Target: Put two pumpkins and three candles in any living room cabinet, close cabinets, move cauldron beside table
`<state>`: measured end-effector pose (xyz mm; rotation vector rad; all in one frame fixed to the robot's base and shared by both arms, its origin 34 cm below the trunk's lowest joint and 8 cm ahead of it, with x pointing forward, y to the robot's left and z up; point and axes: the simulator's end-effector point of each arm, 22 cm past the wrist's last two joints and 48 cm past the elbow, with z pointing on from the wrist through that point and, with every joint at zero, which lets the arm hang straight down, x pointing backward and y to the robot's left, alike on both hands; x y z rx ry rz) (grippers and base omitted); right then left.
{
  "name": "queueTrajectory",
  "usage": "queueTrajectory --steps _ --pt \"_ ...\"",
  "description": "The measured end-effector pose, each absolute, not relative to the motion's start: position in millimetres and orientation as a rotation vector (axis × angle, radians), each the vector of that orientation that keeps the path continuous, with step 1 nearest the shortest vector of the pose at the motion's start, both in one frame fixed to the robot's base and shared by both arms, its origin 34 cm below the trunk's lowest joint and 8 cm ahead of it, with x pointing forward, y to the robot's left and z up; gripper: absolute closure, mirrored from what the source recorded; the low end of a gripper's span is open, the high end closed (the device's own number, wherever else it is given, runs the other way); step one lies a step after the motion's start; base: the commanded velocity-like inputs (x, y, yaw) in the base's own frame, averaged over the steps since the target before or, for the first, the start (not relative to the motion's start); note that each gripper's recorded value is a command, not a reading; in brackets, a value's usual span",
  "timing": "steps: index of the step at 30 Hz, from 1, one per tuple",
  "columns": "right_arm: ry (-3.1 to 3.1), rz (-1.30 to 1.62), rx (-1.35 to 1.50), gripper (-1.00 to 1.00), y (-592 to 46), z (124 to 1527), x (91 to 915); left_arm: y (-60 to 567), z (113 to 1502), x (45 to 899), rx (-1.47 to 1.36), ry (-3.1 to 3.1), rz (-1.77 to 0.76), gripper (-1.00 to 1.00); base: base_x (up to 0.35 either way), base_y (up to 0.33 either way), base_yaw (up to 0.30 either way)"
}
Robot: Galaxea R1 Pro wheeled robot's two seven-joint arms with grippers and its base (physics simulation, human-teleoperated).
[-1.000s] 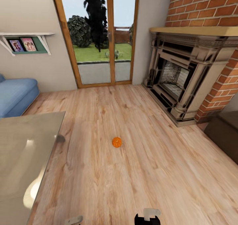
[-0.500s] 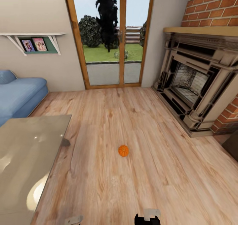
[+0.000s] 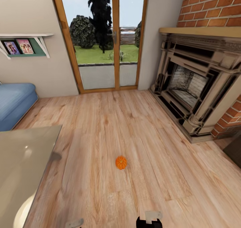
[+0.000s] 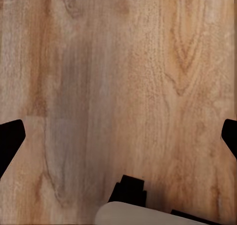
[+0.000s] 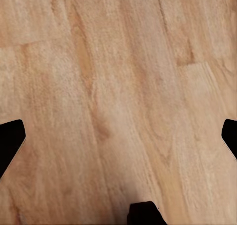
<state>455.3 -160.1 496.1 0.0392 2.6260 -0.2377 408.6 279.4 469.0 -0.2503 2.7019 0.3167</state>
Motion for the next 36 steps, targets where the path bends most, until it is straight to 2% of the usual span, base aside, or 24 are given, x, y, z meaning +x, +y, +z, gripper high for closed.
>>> queueTrajectory --steps 7,13,24,36 --pt "2.626 -0.238 0.04 -1.0 -160.1 496.1 455.2 279.3 469.1 408.7 -0.25 2.702 0.317 -1.0 0.35 0.014 -0.007" --pt "2.629 -0.238 0.039 -1.0 -160.2 495.2 454.3 279.2 468.3 407.9 -0.249 2.704 0.317 -1.0 0.307 0.067 -0.195" --pt "2.634 -0.239 0.039 -1.0 -160.2 493.3 452.6 279.3 466.6 405.9 -0.25 2.71 0.318 -1.0 0.031 0.007 -0.268" --pt "2.637 -0.239 0.038 -1.0 -160.2 492.5 451.7 279.3 465.9 404.7 -0.249 2.713 0.319 -1.0 0.036 0.1 -0.274"
